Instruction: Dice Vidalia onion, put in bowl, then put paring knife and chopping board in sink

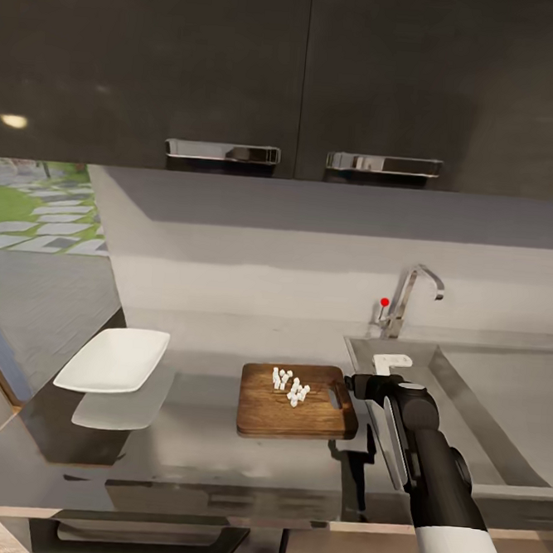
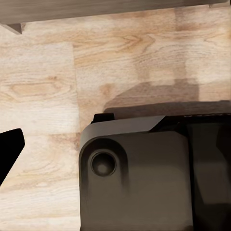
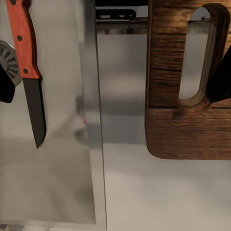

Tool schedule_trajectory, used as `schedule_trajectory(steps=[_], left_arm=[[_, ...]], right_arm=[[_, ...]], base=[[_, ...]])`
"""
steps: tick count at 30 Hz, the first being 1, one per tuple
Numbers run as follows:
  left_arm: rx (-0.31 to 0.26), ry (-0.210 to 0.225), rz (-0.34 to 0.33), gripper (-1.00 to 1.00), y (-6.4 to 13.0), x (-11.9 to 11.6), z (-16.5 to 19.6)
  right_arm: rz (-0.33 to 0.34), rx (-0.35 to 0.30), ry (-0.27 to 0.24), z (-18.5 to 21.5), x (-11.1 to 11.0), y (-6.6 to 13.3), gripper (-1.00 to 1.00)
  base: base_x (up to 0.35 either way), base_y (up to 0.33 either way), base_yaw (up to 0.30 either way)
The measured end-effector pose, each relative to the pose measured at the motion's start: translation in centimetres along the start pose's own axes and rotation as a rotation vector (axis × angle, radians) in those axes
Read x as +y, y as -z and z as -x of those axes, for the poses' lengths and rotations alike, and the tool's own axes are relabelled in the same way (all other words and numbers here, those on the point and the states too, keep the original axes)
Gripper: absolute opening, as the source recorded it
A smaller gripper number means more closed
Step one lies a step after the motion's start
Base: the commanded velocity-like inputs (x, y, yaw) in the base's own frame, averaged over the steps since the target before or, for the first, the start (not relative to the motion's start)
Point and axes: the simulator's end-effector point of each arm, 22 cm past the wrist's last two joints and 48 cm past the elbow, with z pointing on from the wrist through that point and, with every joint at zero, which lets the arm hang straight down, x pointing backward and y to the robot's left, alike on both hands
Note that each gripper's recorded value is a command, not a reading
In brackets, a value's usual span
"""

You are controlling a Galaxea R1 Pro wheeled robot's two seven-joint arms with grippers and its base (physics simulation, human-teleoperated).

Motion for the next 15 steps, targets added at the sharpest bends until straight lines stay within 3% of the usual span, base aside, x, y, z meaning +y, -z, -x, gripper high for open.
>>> schedule_trajectory(steps=[15], left_arm=[[0.018, -0.001, -0.001, 1.00, 1.2, 0.0, -0.5]], right_arm=[[0.005, 0.032, 0.002, -0.6, 0.2, -0.1, 1.00]], base=[[0.000, 0.000, 0.000]])
